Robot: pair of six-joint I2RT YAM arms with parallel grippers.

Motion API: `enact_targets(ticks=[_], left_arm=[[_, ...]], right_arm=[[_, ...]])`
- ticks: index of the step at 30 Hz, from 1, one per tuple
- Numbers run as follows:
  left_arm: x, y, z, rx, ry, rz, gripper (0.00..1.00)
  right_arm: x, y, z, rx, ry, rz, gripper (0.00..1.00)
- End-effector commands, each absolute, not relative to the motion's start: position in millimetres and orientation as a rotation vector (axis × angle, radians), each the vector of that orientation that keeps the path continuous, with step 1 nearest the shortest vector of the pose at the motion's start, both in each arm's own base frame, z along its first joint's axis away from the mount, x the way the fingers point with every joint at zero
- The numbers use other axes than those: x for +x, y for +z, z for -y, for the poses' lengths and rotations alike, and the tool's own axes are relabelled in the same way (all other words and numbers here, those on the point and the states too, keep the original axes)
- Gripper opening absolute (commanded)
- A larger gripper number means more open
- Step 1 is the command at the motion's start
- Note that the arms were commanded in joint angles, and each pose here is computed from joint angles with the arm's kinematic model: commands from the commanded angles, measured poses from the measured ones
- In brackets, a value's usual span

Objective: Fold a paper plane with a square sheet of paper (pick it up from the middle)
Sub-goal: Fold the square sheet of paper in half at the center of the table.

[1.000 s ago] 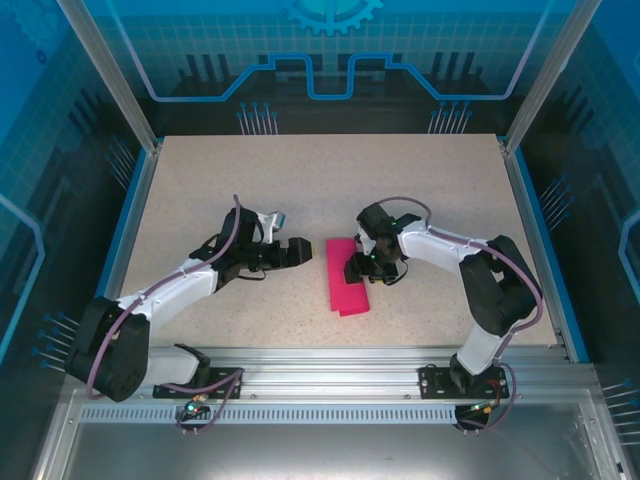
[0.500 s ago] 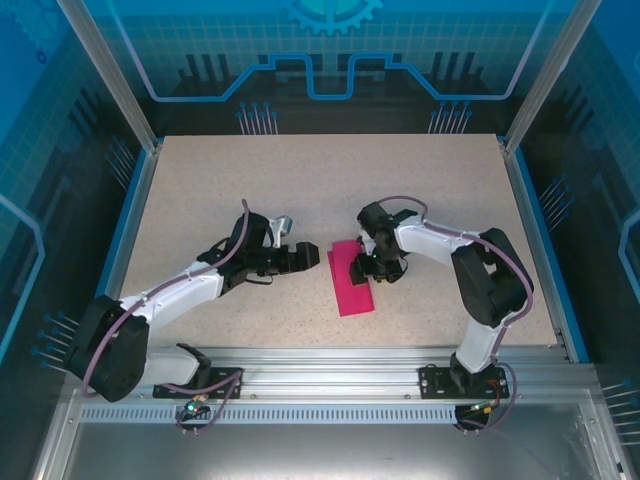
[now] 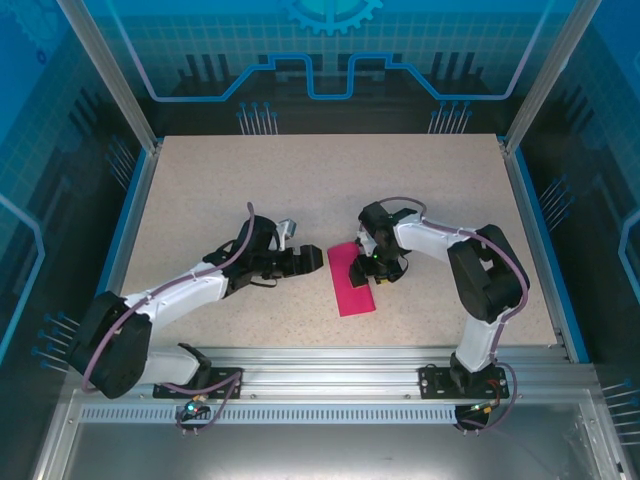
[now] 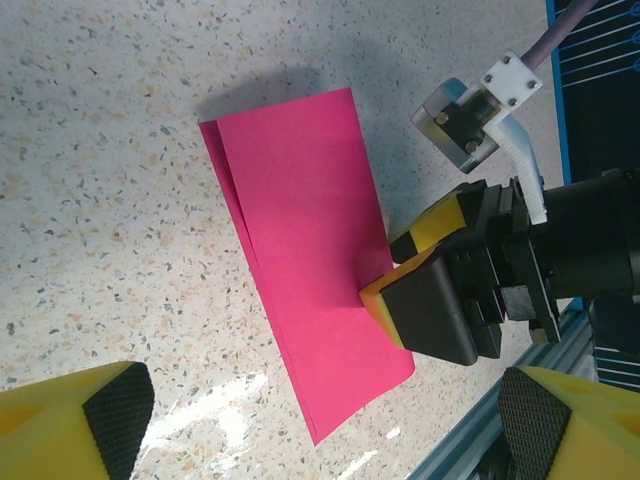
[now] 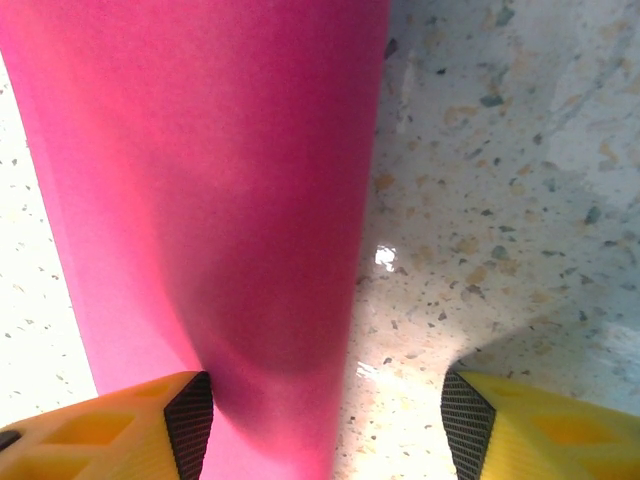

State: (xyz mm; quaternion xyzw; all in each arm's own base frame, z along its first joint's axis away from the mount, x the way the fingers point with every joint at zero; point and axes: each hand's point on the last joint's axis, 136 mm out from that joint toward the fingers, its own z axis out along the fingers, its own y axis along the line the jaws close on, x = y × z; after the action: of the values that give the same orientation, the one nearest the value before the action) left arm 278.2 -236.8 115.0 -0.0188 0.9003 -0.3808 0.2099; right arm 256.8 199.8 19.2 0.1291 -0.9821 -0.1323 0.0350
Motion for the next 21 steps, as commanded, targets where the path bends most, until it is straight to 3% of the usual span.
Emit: enact_targets(ticks=[1, 8, 21], left_arm=[[282.4, 117.5, 241.8, -0.055, -1.049, -2.501, 0.92], [285.0, 111.5, 242.8, -0.092, -1.045, -2.518, 0.82], [286.8, 108.2, 242.0, -0.115, -1.030, -2.530, 0.73]], right_arm=[[251.8, 14.8, -199.3, 0.407, -0.413, 2.967, 0.66], [248.9, 10.8, -198.0, 0.442, -0.389, 2.943, 0.67], [248.1, -4.0, -186.9, 0.393, -0.278, 2.924, 0.69]])
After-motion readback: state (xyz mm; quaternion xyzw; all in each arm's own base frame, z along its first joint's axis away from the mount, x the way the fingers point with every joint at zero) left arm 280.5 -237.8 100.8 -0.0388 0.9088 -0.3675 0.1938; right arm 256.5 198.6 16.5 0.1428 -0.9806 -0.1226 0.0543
